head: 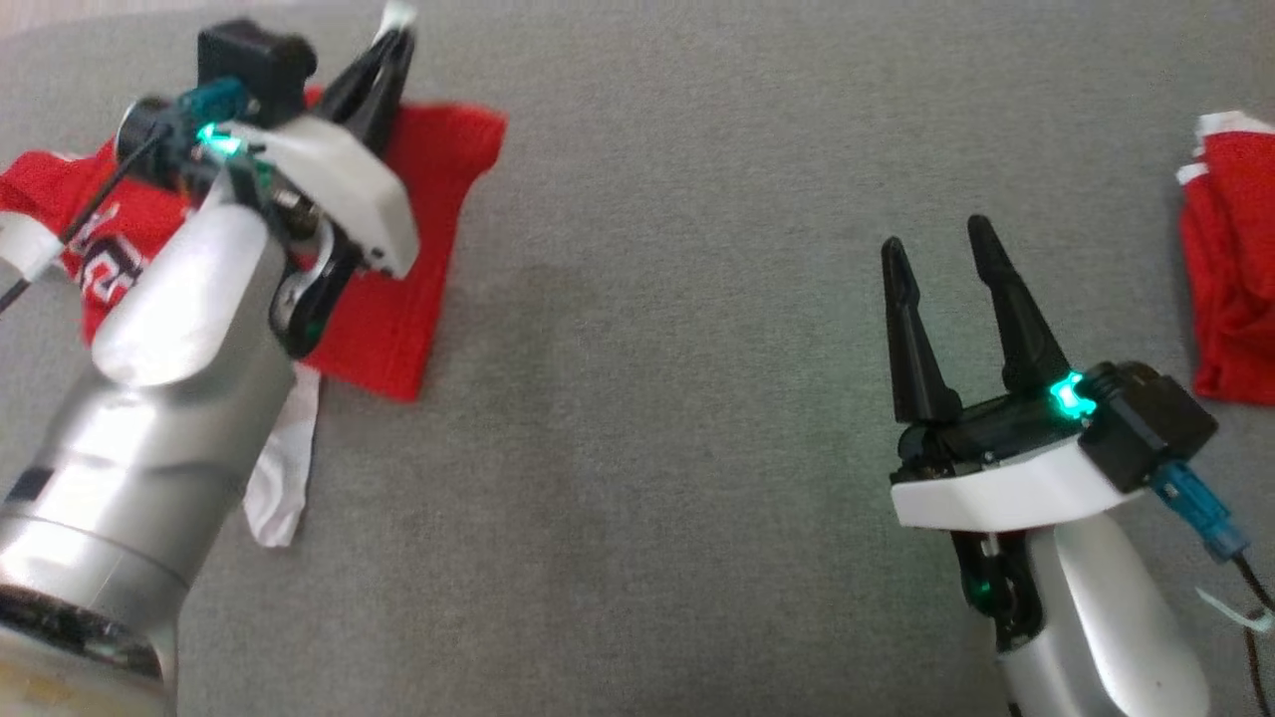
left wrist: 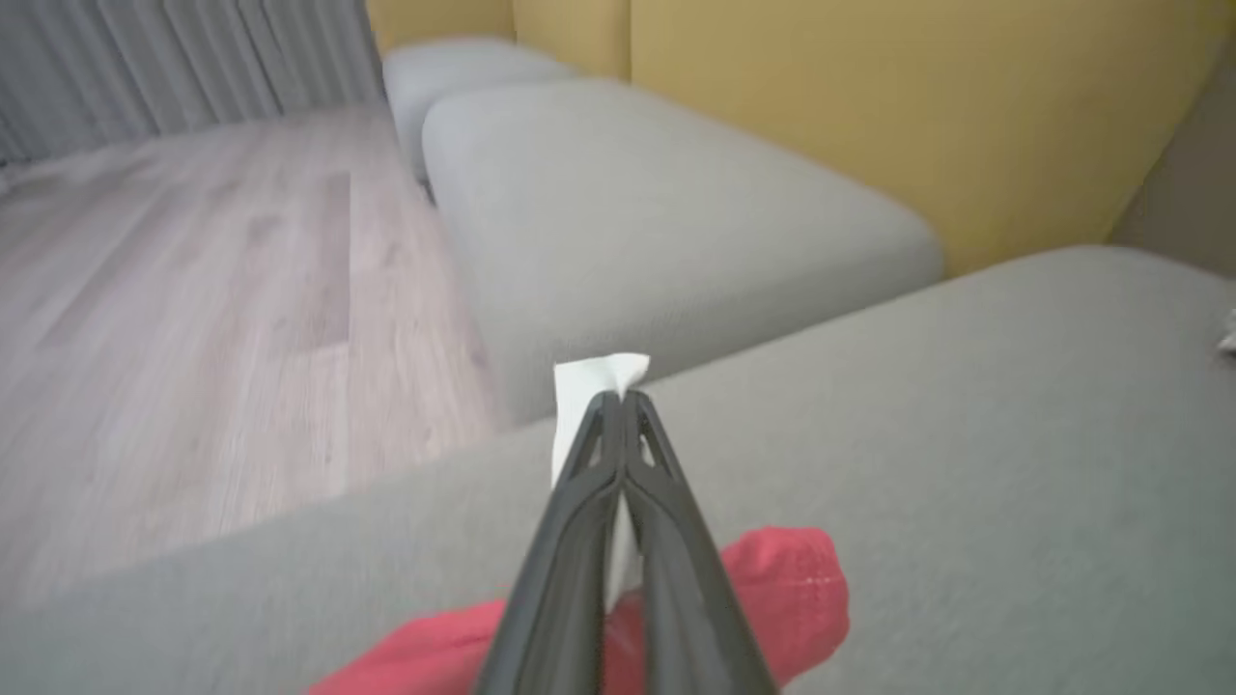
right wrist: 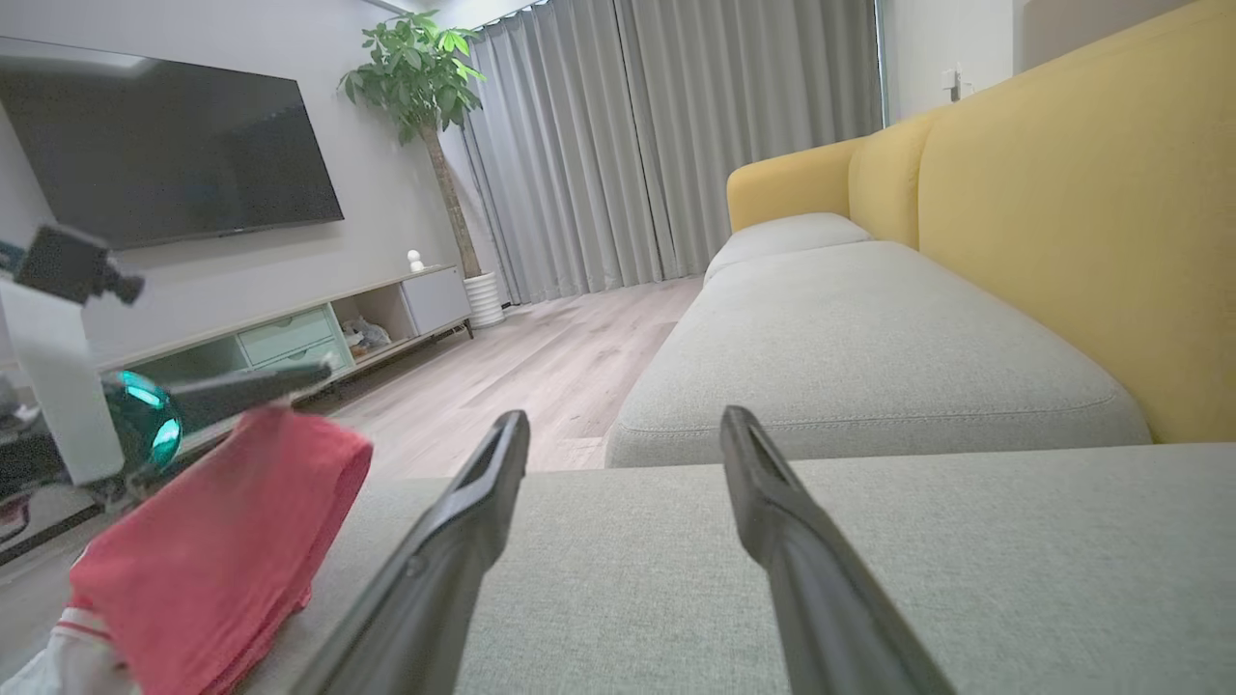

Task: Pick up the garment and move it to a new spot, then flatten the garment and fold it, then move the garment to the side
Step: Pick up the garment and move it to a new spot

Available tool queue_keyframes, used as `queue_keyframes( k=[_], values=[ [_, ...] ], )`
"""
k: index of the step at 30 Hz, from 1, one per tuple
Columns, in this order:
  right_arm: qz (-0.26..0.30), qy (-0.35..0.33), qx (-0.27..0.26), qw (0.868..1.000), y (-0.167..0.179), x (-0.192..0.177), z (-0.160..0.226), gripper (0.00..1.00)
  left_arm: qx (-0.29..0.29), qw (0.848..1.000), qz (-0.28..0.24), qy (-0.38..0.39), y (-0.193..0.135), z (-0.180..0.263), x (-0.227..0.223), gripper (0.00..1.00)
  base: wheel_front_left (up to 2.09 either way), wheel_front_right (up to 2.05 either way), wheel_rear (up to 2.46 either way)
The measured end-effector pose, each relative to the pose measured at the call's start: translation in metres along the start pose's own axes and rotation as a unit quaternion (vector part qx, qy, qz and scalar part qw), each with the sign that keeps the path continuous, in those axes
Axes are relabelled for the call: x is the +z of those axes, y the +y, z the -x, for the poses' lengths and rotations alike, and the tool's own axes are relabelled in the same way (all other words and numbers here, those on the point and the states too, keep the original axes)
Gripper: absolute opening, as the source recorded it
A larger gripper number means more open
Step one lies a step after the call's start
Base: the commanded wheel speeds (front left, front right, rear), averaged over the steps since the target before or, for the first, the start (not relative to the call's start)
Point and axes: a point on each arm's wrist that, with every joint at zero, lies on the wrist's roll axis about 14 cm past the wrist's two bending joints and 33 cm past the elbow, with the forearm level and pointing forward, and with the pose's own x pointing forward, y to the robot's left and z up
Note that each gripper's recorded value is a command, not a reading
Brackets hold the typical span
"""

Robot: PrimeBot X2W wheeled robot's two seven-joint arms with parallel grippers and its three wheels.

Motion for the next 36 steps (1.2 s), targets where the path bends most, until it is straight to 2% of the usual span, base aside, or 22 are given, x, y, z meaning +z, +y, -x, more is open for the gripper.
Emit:
queue_keyframes(
  k=[3,7,8,13,17,22,30,31,32,33,36],
  values=[
    [-0.001,-0.002,-0.012,1.000,-0.006,0.004,0.008,1.00,-0.038,0.997,-0.012,-0.071,-0.026,-0.004,0.044,0.00,0.00,0.00,0.00],
    [-0.002,-0.010,-0.030,0.999,-0.016,0.012,0.015,1.00,-0.075,0.984,-0.044,-0.152,-0.059,-0.006,0.099,0.00,0.00,0.00,0.00],
    [-0.002,-0.010,-0.030,0.999,-0.016,0.012,0.015,1.00,-0.075,0.984,-0.044,-0.152,-0.059,-0.006,0.099,0.00,0.00,0.00,0.00],
    [-0.002,-0.018,-0.055,0.998,-0.030,0.020,0.026,1.00,-0.116,0.953,-0.107,-0.259,-0.101,-0.006,0.165,0.00,0.00,0.00,0.00],
    [-0.001,-0.019,-0.079,0.997,-0.044,0.023,0.035,1.00,-0.137,0.930,-0.149,-0.307,-0.123,-0.015,0.206,0.00,0.00,0.00,0.00],
    [-0.007,-0.025,-0.113,0.993,-0.064,0.028,0.046,1.00,-0.157,0.915,-0.176,-0.328,-0.147,-0.038,0.229,0.00,0.00,0.00,0.00],
    [-0.011,-0.023,-0.138,0.990,-0.077,0.030,0.056,1.00,-0.173,0.913,-0.192,-0.316,-0.174,-0.091,0.228,0.00,0.00,0.00,0.00],
    [-0.010,-0.023,-0.146,0.989,-0.082,0.031,0.058,1.00,-0.172,0.917,-0.196,-0.300,-0.178,-0.108,0.218,0.22,0.00,0.00,0.00],
    [-0.010,-0.020,-0.150,0.988,-0.084,0.029,0.060,1.00,-0.172,0.919,-0.198,-0.296,-0.179,-0.116,0.212,0.91,0.00,0.00,0.00],
    [-0.011,-0.016,-0.155,0.988,-0.086,0.027,0.061,1.00,-0.169,0.921,-0.198,-0.289,-0.178,-0.123,0.205,1.00,0.00,0.00,0.00],
    [-0.010,-0.009,-0.161,0.987,-0.091,0.022,0.061,1.00,-0.156,0.936,-0.181,-0.257,-0.168,-0.145,0.180,1.00,0.00,0.00,0.00]
  ],
)
